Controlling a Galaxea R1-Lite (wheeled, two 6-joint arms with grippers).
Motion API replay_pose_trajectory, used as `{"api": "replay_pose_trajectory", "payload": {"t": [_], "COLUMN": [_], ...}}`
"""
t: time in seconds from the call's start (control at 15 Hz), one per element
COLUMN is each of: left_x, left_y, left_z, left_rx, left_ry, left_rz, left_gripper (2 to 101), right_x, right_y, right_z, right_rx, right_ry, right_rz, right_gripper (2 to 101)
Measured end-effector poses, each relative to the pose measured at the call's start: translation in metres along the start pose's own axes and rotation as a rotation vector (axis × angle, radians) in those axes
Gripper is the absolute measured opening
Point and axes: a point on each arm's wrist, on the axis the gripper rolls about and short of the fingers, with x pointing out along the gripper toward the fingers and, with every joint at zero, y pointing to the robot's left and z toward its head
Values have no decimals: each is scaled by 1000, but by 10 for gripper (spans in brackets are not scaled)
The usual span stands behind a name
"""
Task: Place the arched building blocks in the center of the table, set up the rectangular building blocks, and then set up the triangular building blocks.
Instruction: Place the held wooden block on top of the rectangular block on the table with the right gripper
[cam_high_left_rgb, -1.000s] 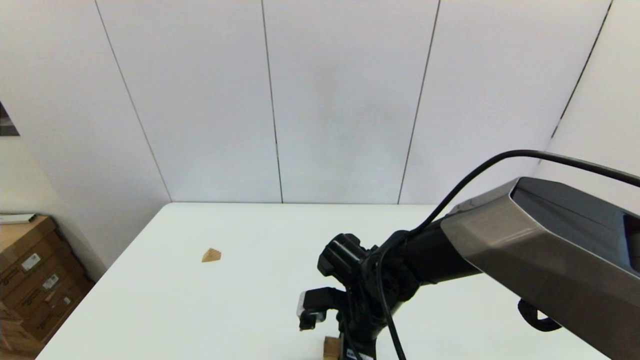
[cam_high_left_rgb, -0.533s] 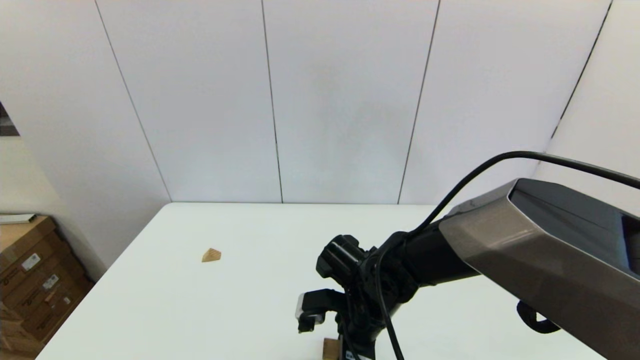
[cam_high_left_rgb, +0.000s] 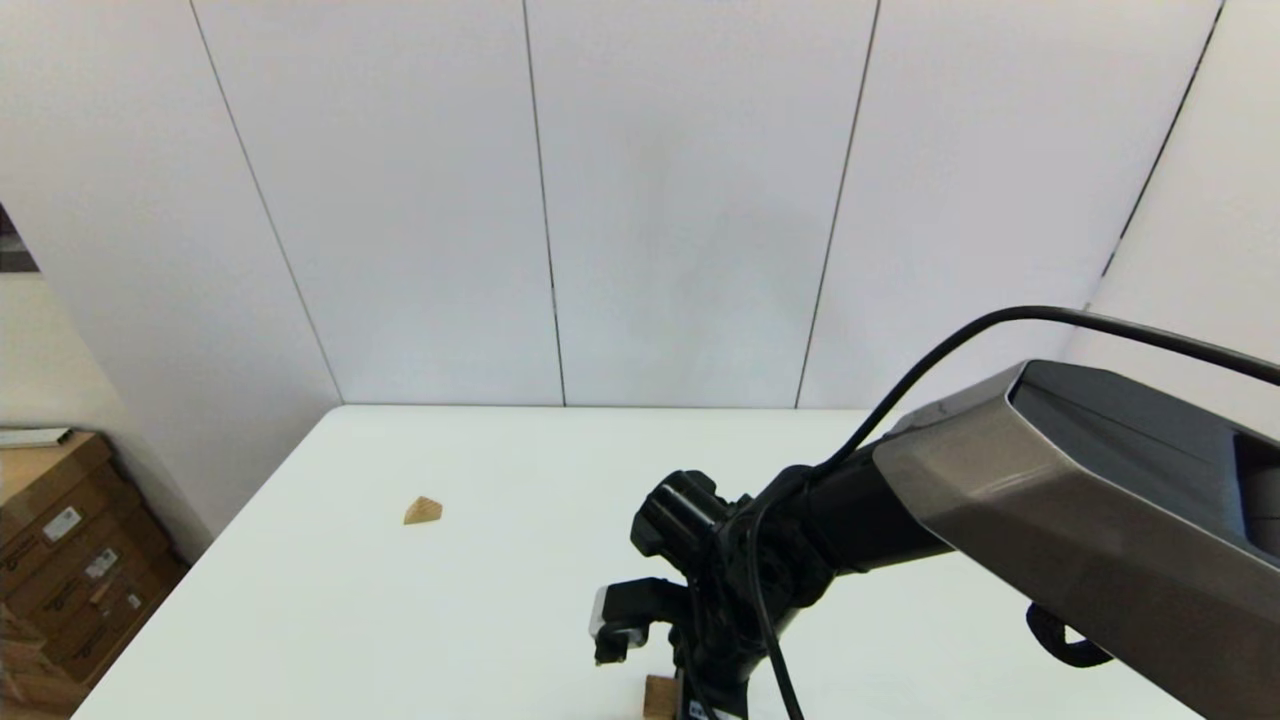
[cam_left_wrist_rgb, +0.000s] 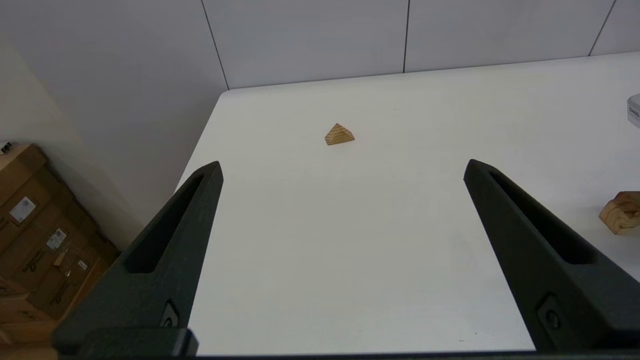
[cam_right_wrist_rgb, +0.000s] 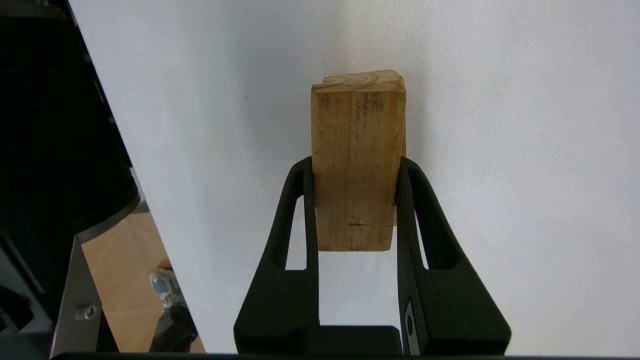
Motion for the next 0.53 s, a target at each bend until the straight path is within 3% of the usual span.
{"api": "replay_pose_trajectory", "payload": {"t": [0.53], "left_x": [0], "left_y": [0], "left_z": [0], "left_rx": [0], "left_ry": [0], "left_rz": [0], "left_gripper": [978], "right_x": [1], "right_y": [-1], "right_z": [2], "right_rx": [7], "right_ry": [-5], "right_rz": [-2], "right_gripper": [242]}}
